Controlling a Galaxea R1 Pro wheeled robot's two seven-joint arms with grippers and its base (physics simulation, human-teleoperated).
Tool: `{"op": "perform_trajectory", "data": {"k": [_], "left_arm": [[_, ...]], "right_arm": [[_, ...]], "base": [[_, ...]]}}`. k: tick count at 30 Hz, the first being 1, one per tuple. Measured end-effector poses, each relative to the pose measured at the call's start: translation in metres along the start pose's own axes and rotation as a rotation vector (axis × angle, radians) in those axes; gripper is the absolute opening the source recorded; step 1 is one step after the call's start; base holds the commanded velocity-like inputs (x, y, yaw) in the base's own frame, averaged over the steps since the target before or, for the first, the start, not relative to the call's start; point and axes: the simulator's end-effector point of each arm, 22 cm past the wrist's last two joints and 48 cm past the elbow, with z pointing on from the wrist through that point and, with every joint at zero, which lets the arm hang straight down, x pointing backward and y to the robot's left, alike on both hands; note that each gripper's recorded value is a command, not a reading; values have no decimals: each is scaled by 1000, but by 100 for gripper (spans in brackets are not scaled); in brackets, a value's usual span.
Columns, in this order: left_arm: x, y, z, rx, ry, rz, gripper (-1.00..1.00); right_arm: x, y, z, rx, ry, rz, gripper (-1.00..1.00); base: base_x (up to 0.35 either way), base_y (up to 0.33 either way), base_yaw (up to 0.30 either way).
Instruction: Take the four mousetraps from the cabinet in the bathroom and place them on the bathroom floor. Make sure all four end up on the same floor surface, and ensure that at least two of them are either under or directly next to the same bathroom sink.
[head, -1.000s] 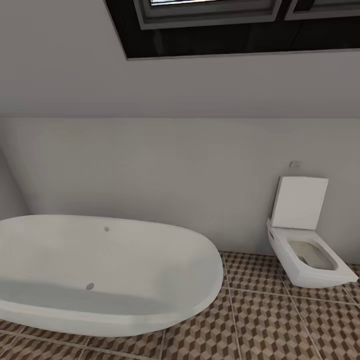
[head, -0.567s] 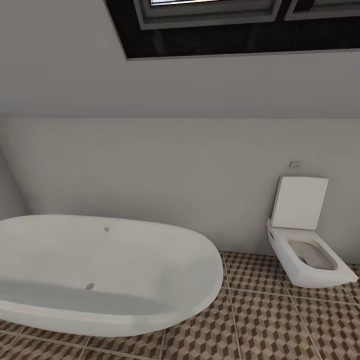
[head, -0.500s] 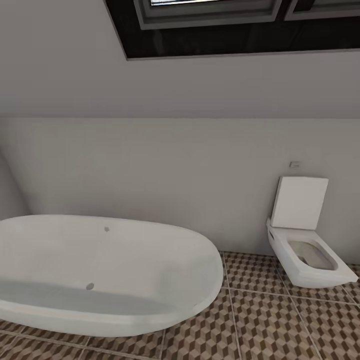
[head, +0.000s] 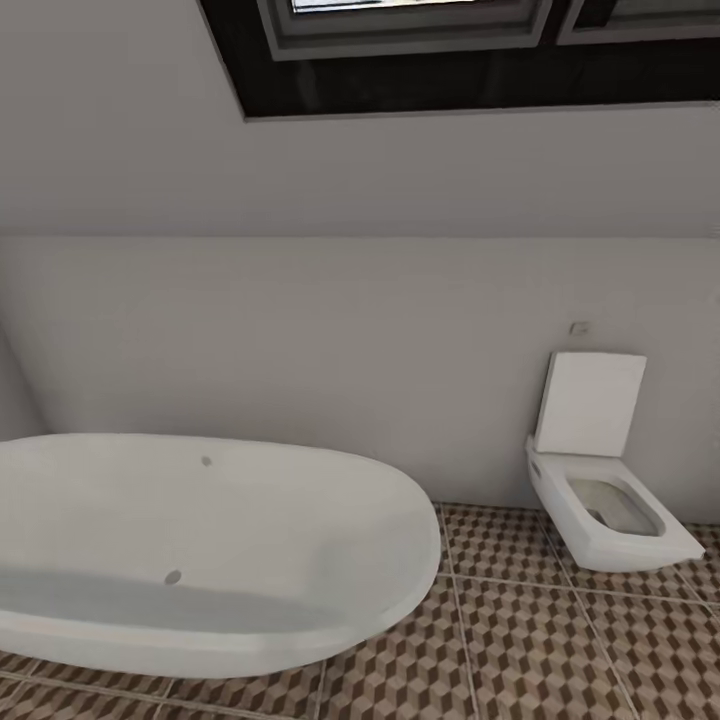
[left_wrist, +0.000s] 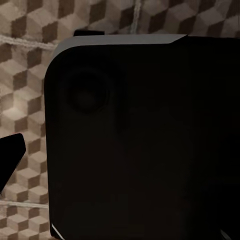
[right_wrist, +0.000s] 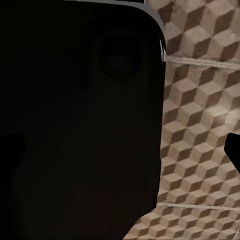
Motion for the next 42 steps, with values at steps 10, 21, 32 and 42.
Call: {"op": "perform_trajectory", "data": {"k": [10,21,32,42], "left_arm": [[-2,-1,0,1,-7,0,100],[-5,-2,0,2,-14,1,100],[-8,-2,0,3,-22,1,100],[-10,-2,0,3,-28,1,100]], "right_arm": [[-7,0,0,3,-29,7,100],[-11,-1,0,5,-41,10,100],[-13,-2,0,7,-48,12,100],[-15,-2,0,7,-53,13,100]], "base": [[0,0,-236],[0,0,-260],[0,0,-268],[0,0,-271]]}}
